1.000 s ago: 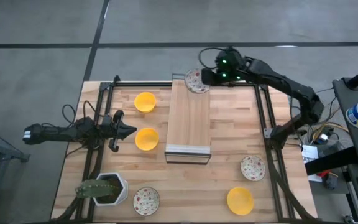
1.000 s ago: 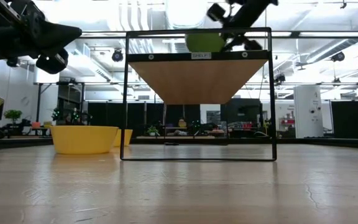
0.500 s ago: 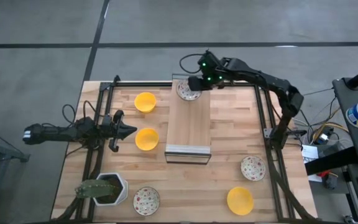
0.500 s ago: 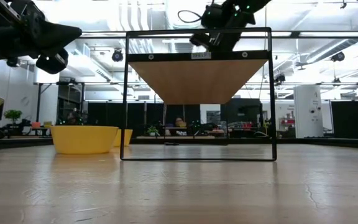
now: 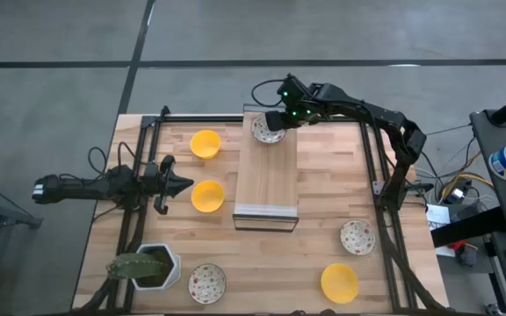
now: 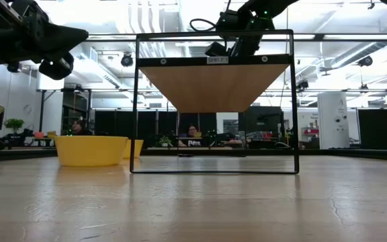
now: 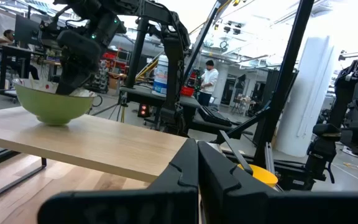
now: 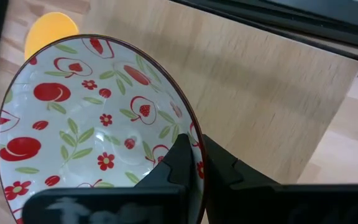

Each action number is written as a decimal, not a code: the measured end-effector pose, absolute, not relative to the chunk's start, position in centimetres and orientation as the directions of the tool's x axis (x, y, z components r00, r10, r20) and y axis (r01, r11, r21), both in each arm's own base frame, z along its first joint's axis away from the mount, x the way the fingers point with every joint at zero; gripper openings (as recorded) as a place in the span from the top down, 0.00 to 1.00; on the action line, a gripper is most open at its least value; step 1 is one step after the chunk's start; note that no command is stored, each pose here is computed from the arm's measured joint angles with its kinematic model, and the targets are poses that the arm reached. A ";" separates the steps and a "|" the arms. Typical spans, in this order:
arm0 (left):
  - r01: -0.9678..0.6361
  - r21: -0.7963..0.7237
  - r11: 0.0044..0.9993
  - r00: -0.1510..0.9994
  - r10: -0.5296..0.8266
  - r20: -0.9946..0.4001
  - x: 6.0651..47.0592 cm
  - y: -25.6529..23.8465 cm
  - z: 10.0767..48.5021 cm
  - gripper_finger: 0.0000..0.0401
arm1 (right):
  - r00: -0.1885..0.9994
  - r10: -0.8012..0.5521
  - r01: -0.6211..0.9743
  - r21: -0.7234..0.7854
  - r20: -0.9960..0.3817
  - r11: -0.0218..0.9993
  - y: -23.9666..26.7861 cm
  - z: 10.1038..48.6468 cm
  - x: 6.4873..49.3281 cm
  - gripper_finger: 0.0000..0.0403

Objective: Pick & Place Mini bowls
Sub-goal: Put the top white patterned bowl on the shelf

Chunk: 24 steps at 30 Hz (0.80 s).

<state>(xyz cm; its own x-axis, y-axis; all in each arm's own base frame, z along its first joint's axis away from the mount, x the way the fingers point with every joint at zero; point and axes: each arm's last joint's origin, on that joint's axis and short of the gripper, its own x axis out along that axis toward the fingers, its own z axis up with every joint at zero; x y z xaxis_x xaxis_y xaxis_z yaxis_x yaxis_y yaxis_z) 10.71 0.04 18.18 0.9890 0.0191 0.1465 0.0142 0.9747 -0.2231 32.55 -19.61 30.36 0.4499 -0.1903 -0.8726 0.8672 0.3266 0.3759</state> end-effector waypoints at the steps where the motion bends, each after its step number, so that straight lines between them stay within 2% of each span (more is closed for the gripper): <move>1: 0.014 -0.223 0.975 0.989 0.019 0.147 10.7 0.0 18.2 1.00 | 0.444 -0.190 0.870 0.370 -0.876 0.327 -19.6 30.3 32.5 0.97; 20: 0.014 -0.223 0.975 0.989 0.019 0.146 10.7 0.0 18.2 1.00 | 0.424 -0.198 0.870 0.337 -0.884 0.361 -19.6 30.0 32.5 0.97; 24: 0.014 -0.223 0.975 0.989 0.019 0.146 10.7 0.0 18.2 1.00 | 0.421 -0.196 0.869 0.332 -0.886 0.367 -19.6 30.0 32.5 0.92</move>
